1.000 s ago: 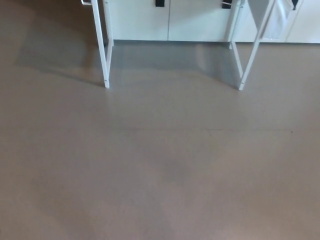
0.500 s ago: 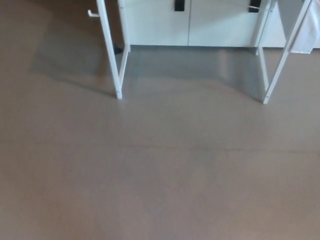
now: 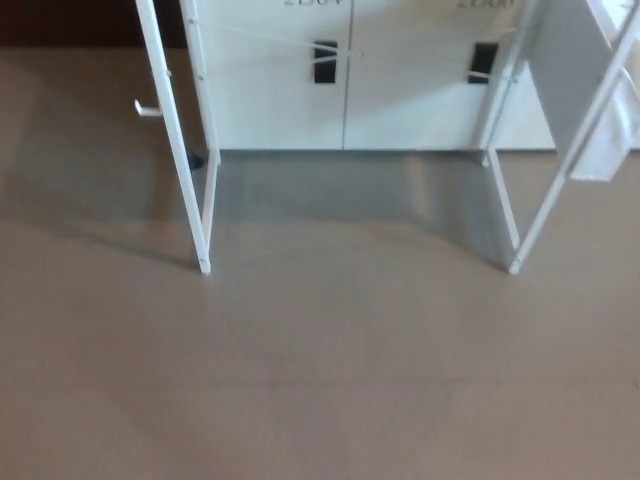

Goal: The robot walks towards a table in front, picks a dumpling toy with left hand and puts it in an orange round plate

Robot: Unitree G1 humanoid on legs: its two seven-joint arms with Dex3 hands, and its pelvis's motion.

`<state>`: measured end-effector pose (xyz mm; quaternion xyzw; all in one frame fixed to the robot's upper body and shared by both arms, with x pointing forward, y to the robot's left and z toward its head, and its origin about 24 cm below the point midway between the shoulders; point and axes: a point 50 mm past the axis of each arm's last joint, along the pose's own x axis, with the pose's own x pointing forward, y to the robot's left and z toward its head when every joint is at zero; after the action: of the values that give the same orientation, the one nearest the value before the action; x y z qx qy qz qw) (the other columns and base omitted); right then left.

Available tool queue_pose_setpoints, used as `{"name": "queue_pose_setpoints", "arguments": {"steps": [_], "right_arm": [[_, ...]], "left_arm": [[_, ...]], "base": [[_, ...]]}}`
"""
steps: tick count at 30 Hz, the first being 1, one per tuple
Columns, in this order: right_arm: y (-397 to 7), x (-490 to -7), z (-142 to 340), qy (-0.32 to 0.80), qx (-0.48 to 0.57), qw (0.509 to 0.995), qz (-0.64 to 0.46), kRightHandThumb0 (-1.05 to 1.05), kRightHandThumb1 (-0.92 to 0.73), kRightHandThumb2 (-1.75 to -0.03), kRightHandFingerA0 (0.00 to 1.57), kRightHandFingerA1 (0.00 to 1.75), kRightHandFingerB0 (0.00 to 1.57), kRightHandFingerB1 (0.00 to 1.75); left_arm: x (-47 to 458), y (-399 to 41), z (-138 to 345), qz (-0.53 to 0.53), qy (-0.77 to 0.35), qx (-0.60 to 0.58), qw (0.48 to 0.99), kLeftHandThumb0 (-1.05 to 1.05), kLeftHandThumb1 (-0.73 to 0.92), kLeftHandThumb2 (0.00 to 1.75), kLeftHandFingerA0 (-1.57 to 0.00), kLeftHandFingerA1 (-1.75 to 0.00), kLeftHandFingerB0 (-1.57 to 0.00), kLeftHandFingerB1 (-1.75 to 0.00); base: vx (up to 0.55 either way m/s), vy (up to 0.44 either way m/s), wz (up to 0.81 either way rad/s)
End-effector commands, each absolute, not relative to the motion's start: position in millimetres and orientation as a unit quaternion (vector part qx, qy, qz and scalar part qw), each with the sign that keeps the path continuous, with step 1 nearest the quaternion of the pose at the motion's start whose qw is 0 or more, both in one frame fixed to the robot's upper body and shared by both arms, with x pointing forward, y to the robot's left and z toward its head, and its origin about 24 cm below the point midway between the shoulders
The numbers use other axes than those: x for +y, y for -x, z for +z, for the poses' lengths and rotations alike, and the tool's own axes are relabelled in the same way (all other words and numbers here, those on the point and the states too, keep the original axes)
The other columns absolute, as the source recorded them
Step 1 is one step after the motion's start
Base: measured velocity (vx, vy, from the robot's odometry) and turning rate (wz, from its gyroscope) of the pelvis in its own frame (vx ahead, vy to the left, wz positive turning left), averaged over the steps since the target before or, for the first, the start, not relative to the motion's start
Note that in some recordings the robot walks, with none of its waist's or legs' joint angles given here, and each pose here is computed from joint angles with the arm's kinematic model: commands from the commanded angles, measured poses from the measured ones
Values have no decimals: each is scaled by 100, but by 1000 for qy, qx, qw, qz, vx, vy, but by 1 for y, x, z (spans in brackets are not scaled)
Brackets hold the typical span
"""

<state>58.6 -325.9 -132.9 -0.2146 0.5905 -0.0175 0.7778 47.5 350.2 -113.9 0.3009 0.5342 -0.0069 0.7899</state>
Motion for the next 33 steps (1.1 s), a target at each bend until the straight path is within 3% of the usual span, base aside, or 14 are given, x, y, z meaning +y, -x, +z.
{"name": "queue_pose_setpoints", "arguments": {"steps": [1,2,9,19,20,21,22,26,33], "right_arm": [[-64,-328,-131,212,587,781,-19,-48,-56,-87,57,60,35,49],[-64,-328,-131,209,588,781,-19,-42,-69,-61,64,48,43,36],[-64,-326,-132,212,590,779,-8,-41,-71,-62,64,48,47,38],[-64,-325,-132,218,590,778,0,-41,-72,-62,63,50,46,38],[-65,-326,-132,219,589,778,0,-41,-71,-62,64,50,47,39],[-66,-326,-132,220,589,777,-1,-41,-71,-62,64,50,47,39],[-66,-326,-132,218,591,777,-2,-41,-72,-62,64,49,49,39],[-64,-325,-133,216,595,774,-3,-41,-72,-62,64,48,49,39],[-63,-324,-133,212,593,776,-8,-40,-70,-61,65,49,49,39]], "left_arm": [[352,-51,-112,-8,-298,530,794,-32,64,59,-67,-61,-30,-31],[351,-51,-112,-9,-297,529,795,-31,63,59,-69,-62,-29,-31],[352,-51,-112,-12,-298,533,792,-33,62,58,-68,-62,-29,-31],[351,-46,-113,-14,-303,538,787,-34,63,60,-70,-62,-28,-31],[351,-45,-113,-13,-299,537,788,-24,44,93,-64,-74,-13,-49],[351,-45,-113,-12,-295,537,791,-24,44,93,-64,-74,-13,-49],[351,-45,-113,-13,-297,536,790,-34,63,59,-70,-60,-27,-31],[351,-42,-113,-13,-295,539,789,-33,61,58,-77,-69,-28,-30],[351,-38,-113,-15,-308,534,788,-34,66,61,-71,-64,-29,-31]], "base": [[536,-145,48],[525,-170,-38],[433,-118,27],[454,166,-32],[546,252,-38],[524,248,-3],[508,237,-7],[241,66,8],[229,-97,8]]}}
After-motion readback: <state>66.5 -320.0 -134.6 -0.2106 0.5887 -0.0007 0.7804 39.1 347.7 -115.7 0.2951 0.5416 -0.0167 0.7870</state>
